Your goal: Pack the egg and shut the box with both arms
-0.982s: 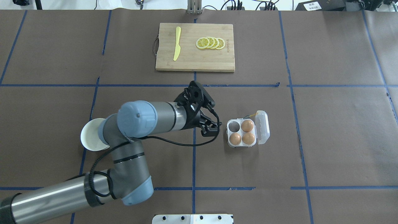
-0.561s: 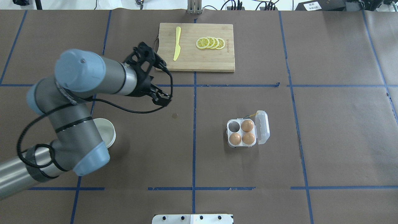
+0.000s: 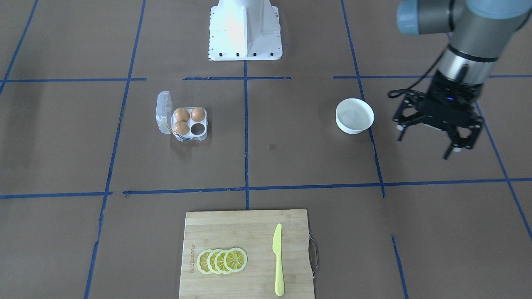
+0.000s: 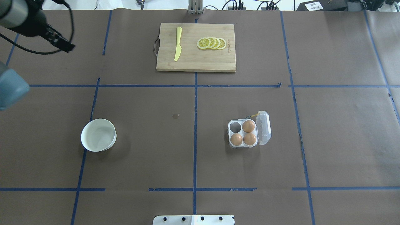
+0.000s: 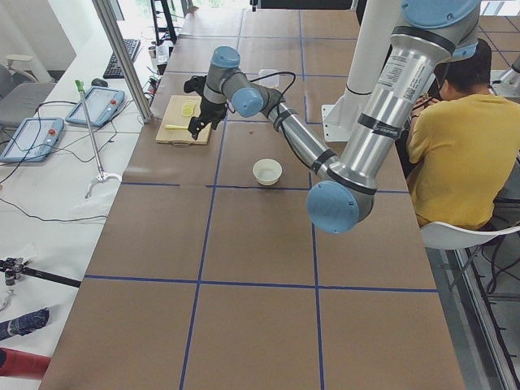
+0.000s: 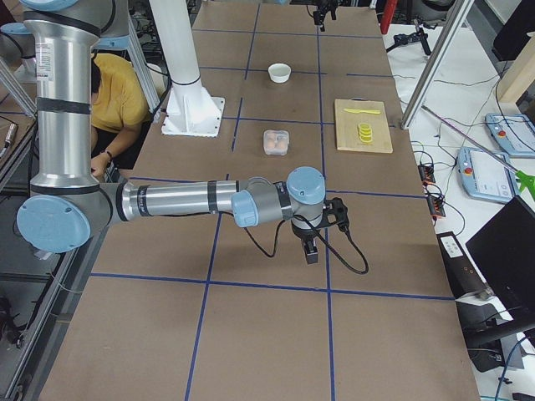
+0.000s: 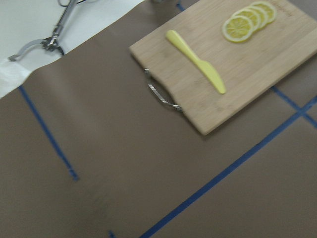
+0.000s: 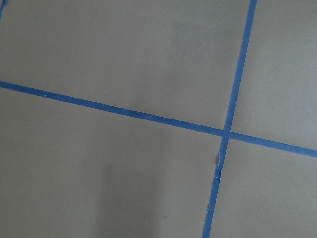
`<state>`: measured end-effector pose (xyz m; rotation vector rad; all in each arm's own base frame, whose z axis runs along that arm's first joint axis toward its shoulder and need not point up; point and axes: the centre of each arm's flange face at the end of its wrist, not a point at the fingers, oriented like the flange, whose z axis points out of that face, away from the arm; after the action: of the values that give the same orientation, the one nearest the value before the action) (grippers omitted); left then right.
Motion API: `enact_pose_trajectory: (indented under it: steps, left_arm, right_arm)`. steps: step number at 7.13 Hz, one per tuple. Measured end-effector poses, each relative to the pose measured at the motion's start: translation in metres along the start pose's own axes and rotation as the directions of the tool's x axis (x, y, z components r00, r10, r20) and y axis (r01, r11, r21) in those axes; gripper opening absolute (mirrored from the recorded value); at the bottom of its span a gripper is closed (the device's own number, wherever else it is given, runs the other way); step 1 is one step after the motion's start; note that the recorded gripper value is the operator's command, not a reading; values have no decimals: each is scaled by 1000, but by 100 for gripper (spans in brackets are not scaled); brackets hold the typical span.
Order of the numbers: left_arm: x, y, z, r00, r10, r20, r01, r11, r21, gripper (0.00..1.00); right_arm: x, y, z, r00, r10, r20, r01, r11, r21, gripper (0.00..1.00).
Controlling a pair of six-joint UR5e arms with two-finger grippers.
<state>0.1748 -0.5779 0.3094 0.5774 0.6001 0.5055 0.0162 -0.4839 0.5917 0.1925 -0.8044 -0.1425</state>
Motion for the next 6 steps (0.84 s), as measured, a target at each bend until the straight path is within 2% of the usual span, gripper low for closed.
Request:
enact_pose_trajectory:
  steps: [1, 2, 3, 5, 6]
  left_arm:
    - [-65, 33, 1, 1000, -13, 8, 14, 998, -69, 100]
    - [-118, 80, 14, 997, -77, 19, 79, 985, -150, 100]
    - [-163, 127, 29, 986, -160, 42, 165, 962, -219, 100]
    - [-233, 214, 30, 941, -328, 78, 337, 899, -279, 100]
    - [-248, 263, 34, 909, -415, 44, 407, 861, -306, 100]
  right_arm:
    - [0, 0, 0, 1000, 16, 0, -16, 1000, 1, 100]
    - [-1, -1, -1, 1000, 24, 0, -24, 1000, 1, 100]
    - [-2, -1, -1, 1000, 26, 0, -26, 1000, 3, 100]
    - [-4, -3, -4, 1000, 22, 0, -22, 1000, 10, 100]
    - [-5, -3, -5, 1000, 20, 2, -20, 1000, 11, 100]
